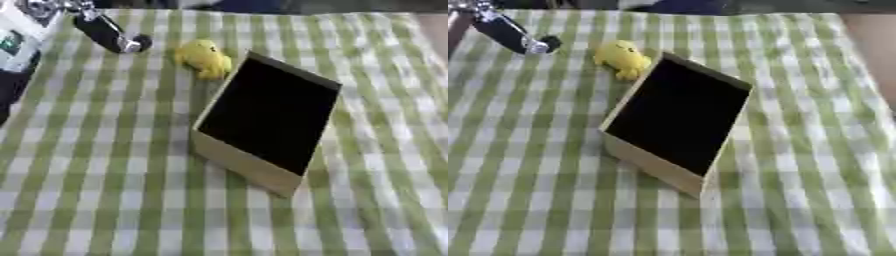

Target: Pick up objects on the table and place them in the box.

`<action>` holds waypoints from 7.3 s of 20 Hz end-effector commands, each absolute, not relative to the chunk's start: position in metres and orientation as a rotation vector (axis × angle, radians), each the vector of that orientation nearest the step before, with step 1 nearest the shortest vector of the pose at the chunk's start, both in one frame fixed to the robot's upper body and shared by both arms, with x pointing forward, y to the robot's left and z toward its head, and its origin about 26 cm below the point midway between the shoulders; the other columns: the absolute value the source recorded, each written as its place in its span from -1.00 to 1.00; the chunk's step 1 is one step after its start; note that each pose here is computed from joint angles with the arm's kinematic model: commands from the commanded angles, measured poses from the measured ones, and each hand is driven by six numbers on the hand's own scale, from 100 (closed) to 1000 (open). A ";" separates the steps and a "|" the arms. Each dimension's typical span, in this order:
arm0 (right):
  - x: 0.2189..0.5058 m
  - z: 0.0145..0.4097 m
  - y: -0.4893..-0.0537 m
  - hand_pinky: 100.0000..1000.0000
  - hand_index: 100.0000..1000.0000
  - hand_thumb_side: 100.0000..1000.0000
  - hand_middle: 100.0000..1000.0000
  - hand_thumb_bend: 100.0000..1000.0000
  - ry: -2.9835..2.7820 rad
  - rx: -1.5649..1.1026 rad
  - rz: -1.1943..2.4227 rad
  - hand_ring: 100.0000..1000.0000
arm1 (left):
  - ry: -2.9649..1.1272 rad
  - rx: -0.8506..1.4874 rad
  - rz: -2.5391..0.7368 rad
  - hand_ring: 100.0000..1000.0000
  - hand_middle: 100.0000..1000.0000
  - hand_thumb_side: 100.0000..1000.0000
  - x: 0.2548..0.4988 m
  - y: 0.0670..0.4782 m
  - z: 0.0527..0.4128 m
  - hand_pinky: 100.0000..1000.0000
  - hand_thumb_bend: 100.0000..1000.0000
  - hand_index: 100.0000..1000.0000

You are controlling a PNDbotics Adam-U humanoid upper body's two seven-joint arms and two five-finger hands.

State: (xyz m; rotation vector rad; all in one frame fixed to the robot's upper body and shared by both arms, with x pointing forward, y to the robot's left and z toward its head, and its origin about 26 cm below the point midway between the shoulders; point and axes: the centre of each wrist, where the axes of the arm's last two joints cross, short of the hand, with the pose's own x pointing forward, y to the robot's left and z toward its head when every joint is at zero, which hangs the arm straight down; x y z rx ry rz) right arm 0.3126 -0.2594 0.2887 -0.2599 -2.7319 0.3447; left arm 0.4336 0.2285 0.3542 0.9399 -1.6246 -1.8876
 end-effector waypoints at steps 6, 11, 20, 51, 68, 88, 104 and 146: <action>0.307 0.299 -0.261 0.52 0.71 1.00 0.39 -1.00 -2.769 -0.266 0.338 0.53 | -1.649 0.949 -1.914 0.61 0.60 -0.94 0.426 0.222 0.370 0.34 -0.45 0.73; 0.308 0.299 -0.260 0.52 0.71 1.00 0.38 -1.00 -2.768 -0.259 0.339 0.52 | -1.620 0.962 -1.940 0.62 0.63 -0.87 0.427 0.216 0.369 0.36 -0.25 0.75; 0.308 0.302 -0.258 0.52 0.71 1.00 0.38 -1.00 -2.783 -0.244 0.344 0.52 | -1.588 0.999 -1.945 0.64 0.63 -0.80 0.435 0.211 0.366 0.38 -0.22 0.75; 0.307 0.309 -0.255 0.51 0.71 1.00 0.37 -1.00 -2.805 -0.217 0.346 0.52 | -1.570 1.130 -1.735 0.63 0.64 -0.77 0.458 0.225 0.368 0.35 -0.48 0.74; 0.307 0.310 -0.256 0.51 0.70 1.00 0.36 -1.00 -2.811 -0.201 0.299 0.52 | -1.400 1.160 -1.746 0.60 0.51 -0.86 0.470 0.234 0.356 0.32 -0.47 0.65; 0.307 0.305 -0.260 0.51 0.70 1.00 0.36 -1.00 -2.783 -0.223 0.278 0.52 | -1.641 1.144 -1.640 0.09 -0.02 -1.00 0.462 0.229 0.364 -0.25 -1.00 0.07; 0.307 0.302 -0.263 0.51 0.70 1.00 0.36 -1.00 -2.778 -0.254 0.273 0.52 | -2.040 1.040 -1.826 0.06 0.02 -1.00 0.368 0.150 0.404 -0.30 -1.00 0.11; 0.308 0.294 -0.262 0.51 0.69 1.00 0.35 -1.00 -2.754 -0.225 0.252 0.52 | -1.837 0.843 -2.179 0.10 0.06 -0.95 0.360 0.084 0.296 -0.23 -1.00 0.19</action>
